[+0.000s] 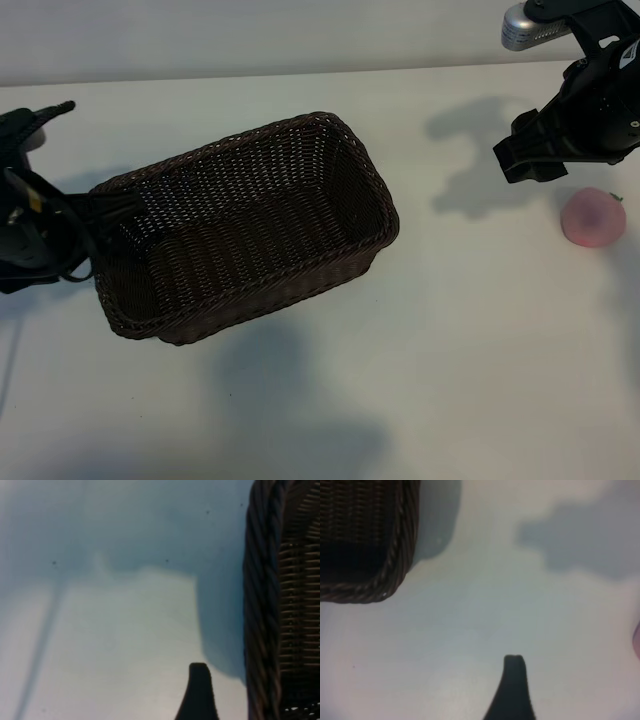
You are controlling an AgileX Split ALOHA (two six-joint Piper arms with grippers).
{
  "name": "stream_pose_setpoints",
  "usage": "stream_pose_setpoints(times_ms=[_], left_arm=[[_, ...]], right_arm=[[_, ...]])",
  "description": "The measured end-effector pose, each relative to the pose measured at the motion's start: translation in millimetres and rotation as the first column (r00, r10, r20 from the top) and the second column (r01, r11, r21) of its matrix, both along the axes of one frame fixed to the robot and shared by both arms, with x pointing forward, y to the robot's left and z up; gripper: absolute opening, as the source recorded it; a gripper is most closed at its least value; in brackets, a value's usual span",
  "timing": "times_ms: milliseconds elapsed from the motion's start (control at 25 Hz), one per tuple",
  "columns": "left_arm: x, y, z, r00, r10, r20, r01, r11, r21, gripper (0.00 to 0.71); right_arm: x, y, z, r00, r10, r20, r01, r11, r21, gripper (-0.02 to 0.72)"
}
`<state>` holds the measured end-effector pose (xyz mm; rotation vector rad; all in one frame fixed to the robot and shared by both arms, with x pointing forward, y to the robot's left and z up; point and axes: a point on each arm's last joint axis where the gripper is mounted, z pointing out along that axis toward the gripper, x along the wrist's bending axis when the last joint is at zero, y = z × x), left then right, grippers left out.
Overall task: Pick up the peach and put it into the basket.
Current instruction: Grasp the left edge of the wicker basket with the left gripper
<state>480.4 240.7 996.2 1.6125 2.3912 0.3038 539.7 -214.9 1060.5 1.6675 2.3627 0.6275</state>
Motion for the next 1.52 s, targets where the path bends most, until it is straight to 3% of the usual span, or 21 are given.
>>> stream_pose_setpoints(times_ms=[640,1520], left_arm=[[24.1,-10.0,-62.3,0.989,-0.007,-0.145,0.005,1.0,-0.014,0.59],[29.8,-14.1,-85.5,0.983,0.008,-0.184,-0.015,0.999,-0.033,0.568]], right_arm=[[-0.3,0.0,-0.1,1.0,0.0,-0.004,0.0,1.0,0.0,0.596],[-0.4,0.0,-0.2,1.0,0.0,-0.005,0.0,1.0,0.0,0.596]])
